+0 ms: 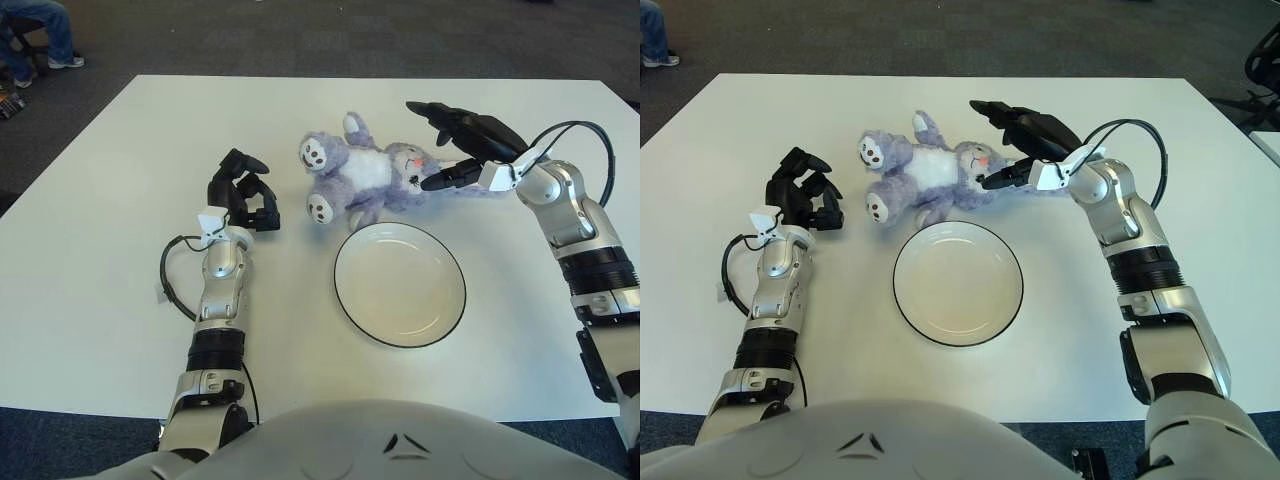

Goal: Put the doll into the plate.

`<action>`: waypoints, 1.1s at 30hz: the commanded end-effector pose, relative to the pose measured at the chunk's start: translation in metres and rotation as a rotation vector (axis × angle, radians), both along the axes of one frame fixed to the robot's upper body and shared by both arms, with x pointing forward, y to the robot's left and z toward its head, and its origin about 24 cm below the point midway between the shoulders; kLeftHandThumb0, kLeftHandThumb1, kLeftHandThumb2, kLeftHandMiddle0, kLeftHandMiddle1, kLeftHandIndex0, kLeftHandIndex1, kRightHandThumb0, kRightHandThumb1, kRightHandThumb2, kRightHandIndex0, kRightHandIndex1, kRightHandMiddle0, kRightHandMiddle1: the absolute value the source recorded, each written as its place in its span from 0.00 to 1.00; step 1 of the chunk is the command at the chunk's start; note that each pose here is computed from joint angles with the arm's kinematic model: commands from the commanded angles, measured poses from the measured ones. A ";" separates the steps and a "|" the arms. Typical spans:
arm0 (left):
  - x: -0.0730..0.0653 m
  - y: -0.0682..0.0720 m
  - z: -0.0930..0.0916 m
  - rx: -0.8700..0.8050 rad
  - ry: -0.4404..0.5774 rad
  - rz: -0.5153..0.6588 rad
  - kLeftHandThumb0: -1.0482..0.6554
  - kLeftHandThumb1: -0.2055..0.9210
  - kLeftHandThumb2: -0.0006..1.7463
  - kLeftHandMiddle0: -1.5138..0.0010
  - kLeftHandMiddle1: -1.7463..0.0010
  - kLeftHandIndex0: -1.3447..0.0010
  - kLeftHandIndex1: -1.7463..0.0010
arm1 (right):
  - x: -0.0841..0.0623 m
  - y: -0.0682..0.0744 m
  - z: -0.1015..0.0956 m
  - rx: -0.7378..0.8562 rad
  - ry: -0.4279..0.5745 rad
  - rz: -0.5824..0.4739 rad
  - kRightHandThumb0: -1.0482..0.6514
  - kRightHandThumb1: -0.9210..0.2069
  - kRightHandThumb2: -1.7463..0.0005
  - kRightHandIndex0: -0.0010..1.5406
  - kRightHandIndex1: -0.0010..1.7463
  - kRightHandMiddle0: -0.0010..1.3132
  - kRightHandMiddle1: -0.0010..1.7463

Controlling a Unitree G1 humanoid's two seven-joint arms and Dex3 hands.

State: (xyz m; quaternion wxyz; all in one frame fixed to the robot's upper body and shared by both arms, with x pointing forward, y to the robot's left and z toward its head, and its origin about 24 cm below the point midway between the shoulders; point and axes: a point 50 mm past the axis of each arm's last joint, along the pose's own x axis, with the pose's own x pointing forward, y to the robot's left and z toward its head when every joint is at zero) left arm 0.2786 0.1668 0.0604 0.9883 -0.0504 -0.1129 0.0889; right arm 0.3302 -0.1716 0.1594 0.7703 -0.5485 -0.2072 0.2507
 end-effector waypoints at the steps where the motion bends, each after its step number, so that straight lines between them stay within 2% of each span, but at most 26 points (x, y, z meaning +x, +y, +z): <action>1: -0.007 0.002 -0.017 -0.003 0.069 0.011 0.61 0.09 0.99 0.38 0.00 0.42 0.11 | 0.003 0.002 0.006 -0.024 -0.012 0.017 0.00 0.00 0.86 0.00 0.44 0.00 0.04; 5: -0.008 0.001 -0.017 -0.012 0.059 0.005 0.61 0.09 0.99 0.38 0.00 0.42 0.11 | 0.004 0.004 0.005 -0.042 0.027 0.028 0.01 0.00 0.89 0.00 0.27 0.00 0.06; 13: -0.008 0.001 -0.016 -0.015 0.054 0.005 0.61 0.09 1.00 0.38 0.00 0.42 0.10 | 0.005 0.004 0.003 -0.075 0.080 0.018 0.03 0.01 0.91 0.00 0.13 0.00 0.07; 19: -0.008 0.001 -0.016 -0.014 0.055 0.007 0.61 0.08 1.00 0.38 0.00 0.41 0.11 | 0.006 0.005 0.003 -0.083 0.104 0.023 0.05 0.02 0.92 0.03 0.12 0.00 0.12; 26: -0.009 0.000 -0.017 -0.021 0.053 0.007 0.61 0.09 0.99 0.38 0.00 0.41 0.12 | 0.008 0.006 0.002 -0.070 0.151 0.050 0.08 0.05 0.92 0.03 0.12 0.00 0.23; 30: -0.009 0.000 -0.017 -0.025 0.056 0.010 0.61 0.09 0.99 0.38 0.00 0.42 0.11 | 0.009 0.006 0.001 -0.074 0.165 0.061 0.08 0.06 0.92 0.05 0.14 0.00 0.25; 33: -0.009 0.000 -0.017 -0.025 0.058 0.012 0.61 0.08 1.00 0.38 0.00 0.42 0.10 | 0.010 0.007 0.001 -0.088 0.178 0.068 0.09 0.06 0.92 0.06 0.15 0.00 0.20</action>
